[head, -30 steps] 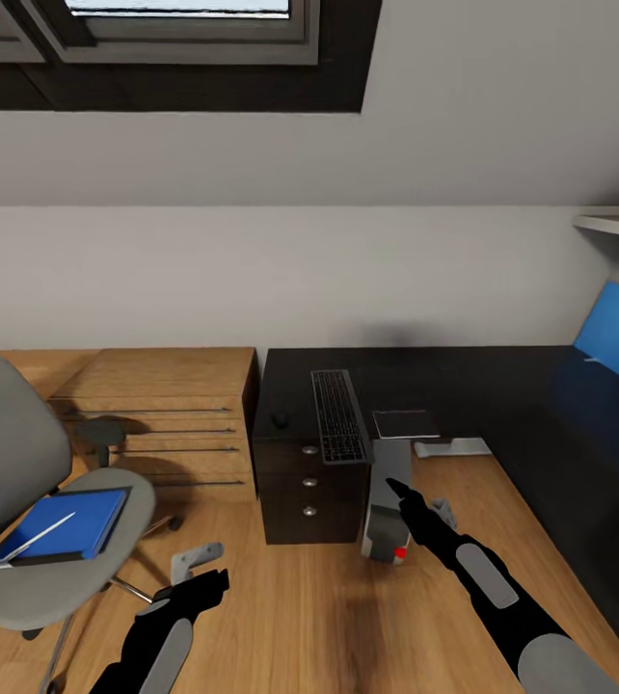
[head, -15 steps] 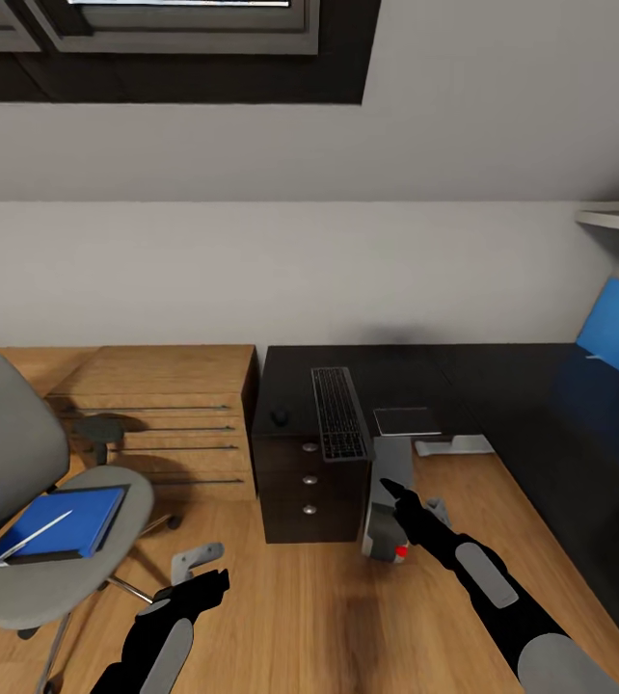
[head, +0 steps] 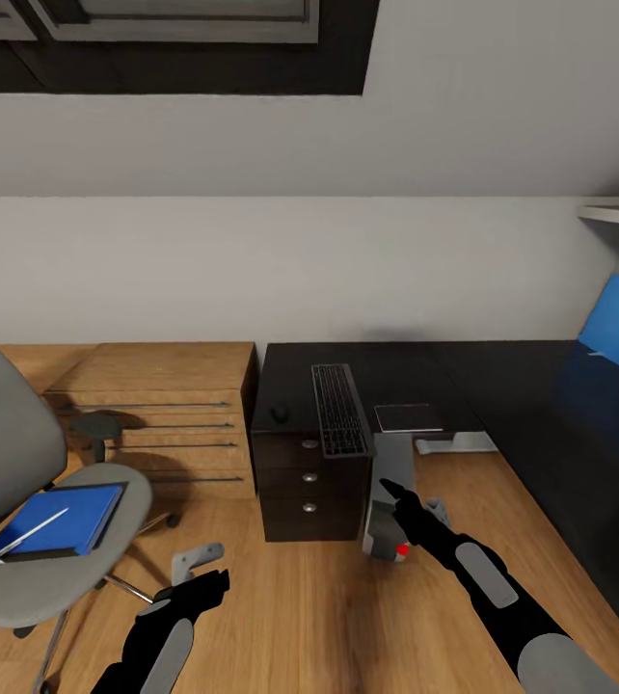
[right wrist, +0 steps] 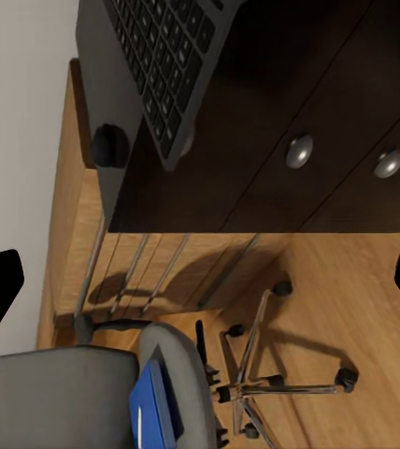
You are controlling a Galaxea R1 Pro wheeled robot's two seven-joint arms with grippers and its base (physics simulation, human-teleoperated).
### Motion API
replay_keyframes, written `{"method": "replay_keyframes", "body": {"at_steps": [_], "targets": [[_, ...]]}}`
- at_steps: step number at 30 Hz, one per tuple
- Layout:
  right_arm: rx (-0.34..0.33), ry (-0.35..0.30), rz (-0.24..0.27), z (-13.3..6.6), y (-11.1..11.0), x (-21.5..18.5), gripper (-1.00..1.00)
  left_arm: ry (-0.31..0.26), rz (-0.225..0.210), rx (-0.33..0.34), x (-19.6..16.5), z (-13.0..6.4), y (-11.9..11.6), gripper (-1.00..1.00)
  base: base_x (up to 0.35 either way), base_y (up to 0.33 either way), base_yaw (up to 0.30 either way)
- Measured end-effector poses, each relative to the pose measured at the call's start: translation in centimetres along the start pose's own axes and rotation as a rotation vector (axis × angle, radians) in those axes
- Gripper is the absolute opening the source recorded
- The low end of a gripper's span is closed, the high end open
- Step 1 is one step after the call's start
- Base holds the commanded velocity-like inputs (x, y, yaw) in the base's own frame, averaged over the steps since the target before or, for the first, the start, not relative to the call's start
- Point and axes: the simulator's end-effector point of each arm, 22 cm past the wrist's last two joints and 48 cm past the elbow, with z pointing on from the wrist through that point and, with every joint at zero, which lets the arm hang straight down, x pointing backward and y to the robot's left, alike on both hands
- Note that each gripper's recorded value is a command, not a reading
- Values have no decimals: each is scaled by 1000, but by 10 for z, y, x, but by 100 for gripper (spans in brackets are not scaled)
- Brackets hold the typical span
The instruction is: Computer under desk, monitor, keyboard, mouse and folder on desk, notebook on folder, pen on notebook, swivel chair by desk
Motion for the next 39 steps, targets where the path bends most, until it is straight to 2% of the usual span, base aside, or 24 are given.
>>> {"method": "replay_keyframes", "body": {"at_steps": [37, 39], "targets": [[-26, 4, 4, 26, -40, 17, 100, -1, 4, 5, 31, 44, 1, 100, 0, 0, 0], [-31, 23, 5, 32, -38, 31, 100, -1, 4, 6, 33, 47, 1, 100, 0, 0, 0]]}}
